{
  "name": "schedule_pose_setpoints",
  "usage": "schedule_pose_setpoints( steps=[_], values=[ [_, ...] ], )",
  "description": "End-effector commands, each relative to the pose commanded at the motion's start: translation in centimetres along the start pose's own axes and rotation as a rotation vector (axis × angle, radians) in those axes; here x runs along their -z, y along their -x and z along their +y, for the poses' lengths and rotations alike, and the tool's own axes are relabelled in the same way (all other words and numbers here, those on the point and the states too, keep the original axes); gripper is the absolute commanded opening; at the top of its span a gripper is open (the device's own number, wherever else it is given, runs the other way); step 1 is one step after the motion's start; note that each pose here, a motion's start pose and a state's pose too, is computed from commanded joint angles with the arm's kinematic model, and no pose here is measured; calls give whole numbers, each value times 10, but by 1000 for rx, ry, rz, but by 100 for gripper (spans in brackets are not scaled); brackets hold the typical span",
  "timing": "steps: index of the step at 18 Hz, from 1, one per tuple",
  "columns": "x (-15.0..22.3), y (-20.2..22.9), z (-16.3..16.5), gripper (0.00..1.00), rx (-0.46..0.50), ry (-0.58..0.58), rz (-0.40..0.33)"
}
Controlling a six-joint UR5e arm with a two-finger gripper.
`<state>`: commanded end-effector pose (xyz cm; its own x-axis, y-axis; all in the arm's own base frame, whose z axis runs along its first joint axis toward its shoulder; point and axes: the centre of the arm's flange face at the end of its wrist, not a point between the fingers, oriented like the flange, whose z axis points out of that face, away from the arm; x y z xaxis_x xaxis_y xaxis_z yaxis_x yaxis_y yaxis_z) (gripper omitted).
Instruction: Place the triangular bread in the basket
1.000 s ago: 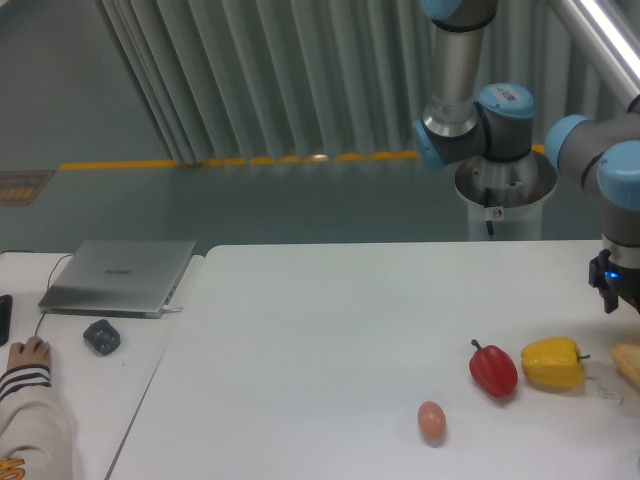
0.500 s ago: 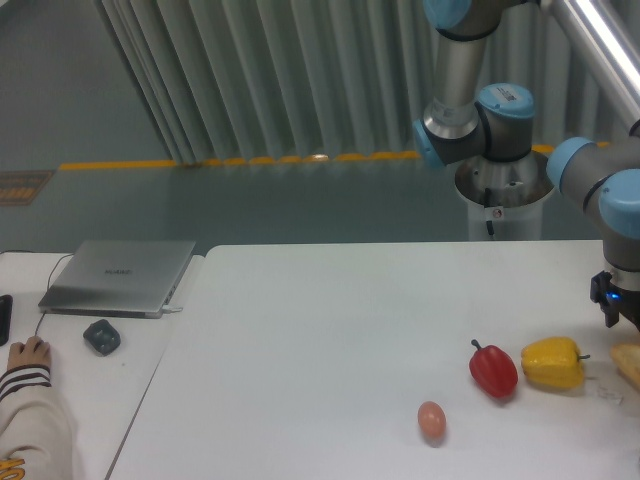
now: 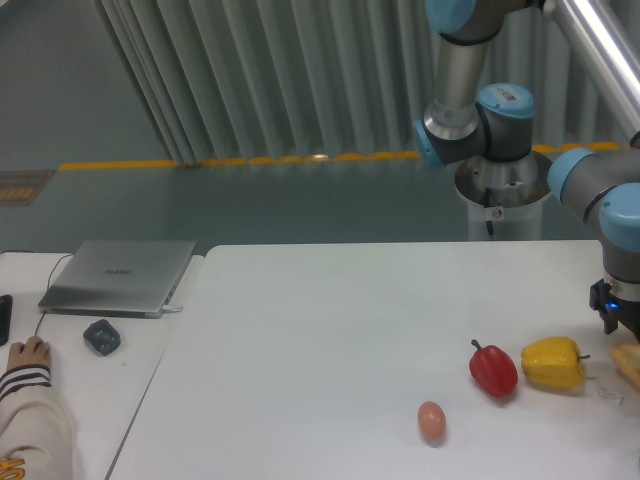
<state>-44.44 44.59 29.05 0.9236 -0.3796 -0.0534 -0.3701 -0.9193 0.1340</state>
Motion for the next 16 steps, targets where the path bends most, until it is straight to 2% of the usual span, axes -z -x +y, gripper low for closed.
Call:
schedule_pose_setpoints(
  steps=[4,7,16],
  values=[
    [-1,1,1,85,3,0,-1],
    [0,2,0,76,4,-1,-4],
    [1,6,0,23,19,-3,-15]
  ],
)
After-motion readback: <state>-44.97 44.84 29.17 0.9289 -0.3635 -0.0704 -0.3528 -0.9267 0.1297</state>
